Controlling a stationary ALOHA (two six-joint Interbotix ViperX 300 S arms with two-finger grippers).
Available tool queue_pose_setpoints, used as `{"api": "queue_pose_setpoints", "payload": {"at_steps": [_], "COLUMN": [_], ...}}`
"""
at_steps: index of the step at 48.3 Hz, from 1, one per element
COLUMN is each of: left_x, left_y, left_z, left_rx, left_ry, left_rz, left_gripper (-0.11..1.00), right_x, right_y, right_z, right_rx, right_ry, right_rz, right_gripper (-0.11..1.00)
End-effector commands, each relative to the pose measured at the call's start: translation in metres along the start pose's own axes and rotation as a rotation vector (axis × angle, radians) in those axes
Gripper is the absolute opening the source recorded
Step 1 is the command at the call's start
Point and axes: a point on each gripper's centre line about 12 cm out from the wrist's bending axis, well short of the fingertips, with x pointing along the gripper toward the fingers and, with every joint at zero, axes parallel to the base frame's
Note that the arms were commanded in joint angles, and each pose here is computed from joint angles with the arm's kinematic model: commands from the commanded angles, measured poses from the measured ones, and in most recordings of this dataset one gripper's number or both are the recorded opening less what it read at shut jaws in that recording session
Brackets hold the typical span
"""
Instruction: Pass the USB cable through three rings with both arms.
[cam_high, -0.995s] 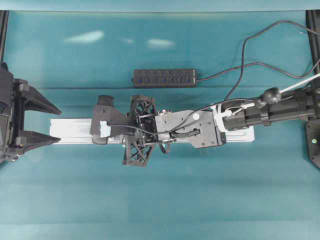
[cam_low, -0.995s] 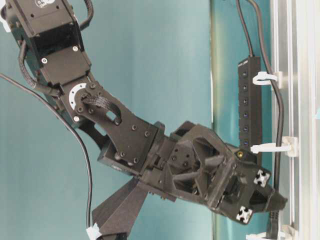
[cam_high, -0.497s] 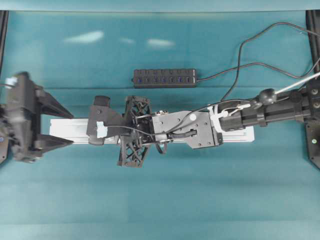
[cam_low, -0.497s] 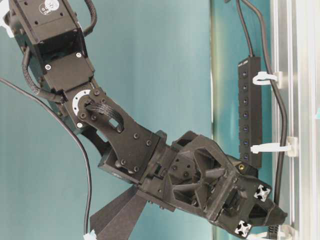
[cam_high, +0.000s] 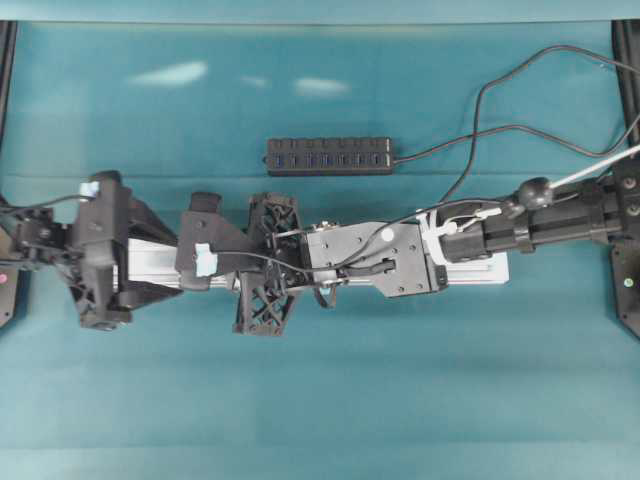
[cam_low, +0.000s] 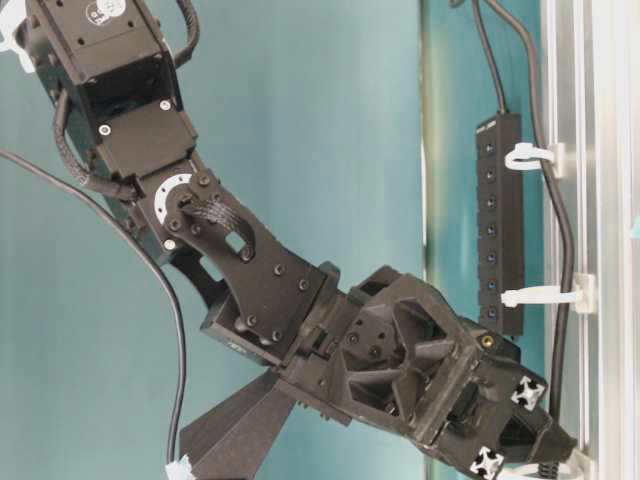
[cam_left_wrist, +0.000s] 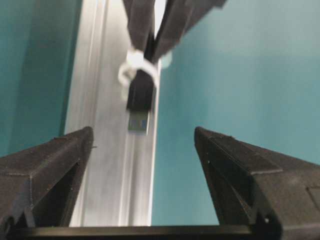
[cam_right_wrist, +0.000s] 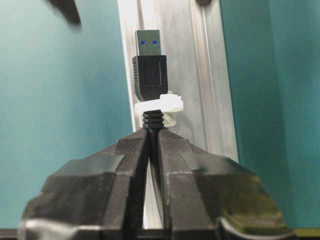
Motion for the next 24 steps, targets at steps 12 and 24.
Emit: {"api": "queue_pose_setpoints", "payload": {"at_steps": [12,24], "left_x": [0.016,0.023], "left_y": [0.0,0.002], "left_z": [0.011,0.011], "left_rx": [0.003,-0.004], "left_ry": [-0.005,0.01], "left_rz": [0.003,0.009], "left_gripper": [0.89,0.89], "right_x": [-0.008,-0.008], "right_y": [0.002,0.003], "right_z": [0.01,0.01], "right_rx": [0.009,0.009], "right_ry": [-0.053,-0.056], "right_rz": [0.014,0.016], "right_gripper": [-0.07,-0.07]}}
